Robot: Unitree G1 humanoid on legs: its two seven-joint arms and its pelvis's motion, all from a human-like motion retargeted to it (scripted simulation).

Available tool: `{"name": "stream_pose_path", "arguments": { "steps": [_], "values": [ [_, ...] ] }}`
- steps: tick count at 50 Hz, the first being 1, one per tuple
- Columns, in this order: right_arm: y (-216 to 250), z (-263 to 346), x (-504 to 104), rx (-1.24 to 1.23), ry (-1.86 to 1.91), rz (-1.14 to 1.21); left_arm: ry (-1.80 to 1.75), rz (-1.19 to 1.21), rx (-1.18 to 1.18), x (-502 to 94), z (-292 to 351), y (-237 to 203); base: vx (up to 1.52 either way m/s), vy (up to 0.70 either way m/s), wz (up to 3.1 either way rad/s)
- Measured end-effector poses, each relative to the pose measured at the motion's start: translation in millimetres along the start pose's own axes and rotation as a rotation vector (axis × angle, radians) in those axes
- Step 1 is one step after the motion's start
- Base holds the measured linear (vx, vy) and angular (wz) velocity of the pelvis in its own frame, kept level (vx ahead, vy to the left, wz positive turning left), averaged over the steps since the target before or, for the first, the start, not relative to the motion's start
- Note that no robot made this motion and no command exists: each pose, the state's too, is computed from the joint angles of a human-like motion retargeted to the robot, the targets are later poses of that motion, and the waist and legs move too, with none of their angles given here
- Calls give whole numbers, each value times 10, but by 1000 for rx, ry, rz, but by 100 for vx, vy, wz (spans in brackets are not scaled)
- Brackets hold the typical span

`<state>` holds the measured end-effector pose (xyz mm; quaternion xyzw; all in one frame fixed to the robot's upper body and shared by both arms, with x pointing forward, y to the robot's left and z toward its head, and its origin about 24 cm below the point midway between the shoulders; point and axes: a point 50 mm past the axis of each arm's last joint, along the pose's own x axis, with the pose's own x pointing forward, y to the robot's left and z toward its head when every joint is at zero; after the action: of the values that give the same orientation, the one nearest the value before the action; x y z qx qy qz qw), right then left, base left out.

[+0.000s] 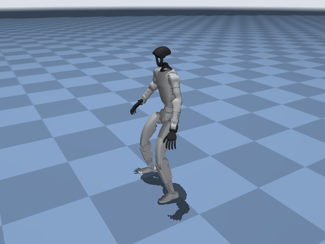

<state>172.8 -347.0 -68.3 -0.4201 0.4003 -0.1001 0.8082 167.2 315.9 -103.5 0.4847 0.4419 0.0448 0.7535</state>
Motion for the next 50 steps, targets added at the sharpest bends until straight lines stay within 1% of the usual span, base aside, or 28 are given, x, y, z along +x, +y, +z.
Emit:
{"name": "stream_pose_path", "arguments": {
  "steps": [2,3,5,8,10,13,15,17,20,23,25,27,30,32,35,37,42,45,50],
  "values": [
    [161,148,-30,54,-72,68,-164,-12,77,22,268,110,20,-7,53],
    [226,204,-55,59,-108,100,-234,-4,66,19,398,179,20,-6,28],
    [317,278,-101,48,-163,154,-351,13,-31,-12,656,296,21,-4,6],
    [288,391,-111,36,-216,188,-506,55,-215,-105,1068,503,18,-1,-10],
    [162,548,-73,30,-264,164,-618,111,-278,-190,1371,736,12,0,-4],
    [-75,833,34,-14,-323,47,-738,227,-290,-302,1747,1099,7,1,12],
    [-174,959,117,-51,-313,-34,-747,276,-296,-316,1885,1204,9,0,11],
    [-179,1003,188,-52,-255,-68,-704,260,-299,-265,1916,1161,13,-2,-4],
    [-108,1011,234,-19,-186,-14,-653,162,-199,-178,1870,1031,15,-1,-11],
    [-180,1070,227,-26,-233,66,-683,117,13,-175,1877,1042,13,6,3],
    [-347,1135,215,-54,-288,47,-708,145,94,-198,1924,1099,11,12,19],
    [-546,1192,209,-79,-321,-41,-702,189,73,-199,1943,1143,11,13,23],
    [-718,1203,216,-75,-312,-166,-634,224,-24,-134,1840,1136,14,10,15],
    [-692,1135,226,-27,-278,-179,-570,216,-57,-70,1700,1089,17,8,3],
    [-547,987,229,41,-228,-124,-481,187,-53,14,1462,997,18,8,-13],
    [-436,902,219,42,-210,-68,-426,167,-59,54,1289,928,16,6,-23],
    [-160,726,162,-5,-187,31,-263,134,-188,98,756,700,13,2,-29],
    [45,573,97,-22,-166,73,-137,99,-240,82,370,475,13,-1,-26],
    [415,252,-92,-6,-122,177,67,-9,-224,-64,-233,-15,12,-1,-10]
  ]
}}
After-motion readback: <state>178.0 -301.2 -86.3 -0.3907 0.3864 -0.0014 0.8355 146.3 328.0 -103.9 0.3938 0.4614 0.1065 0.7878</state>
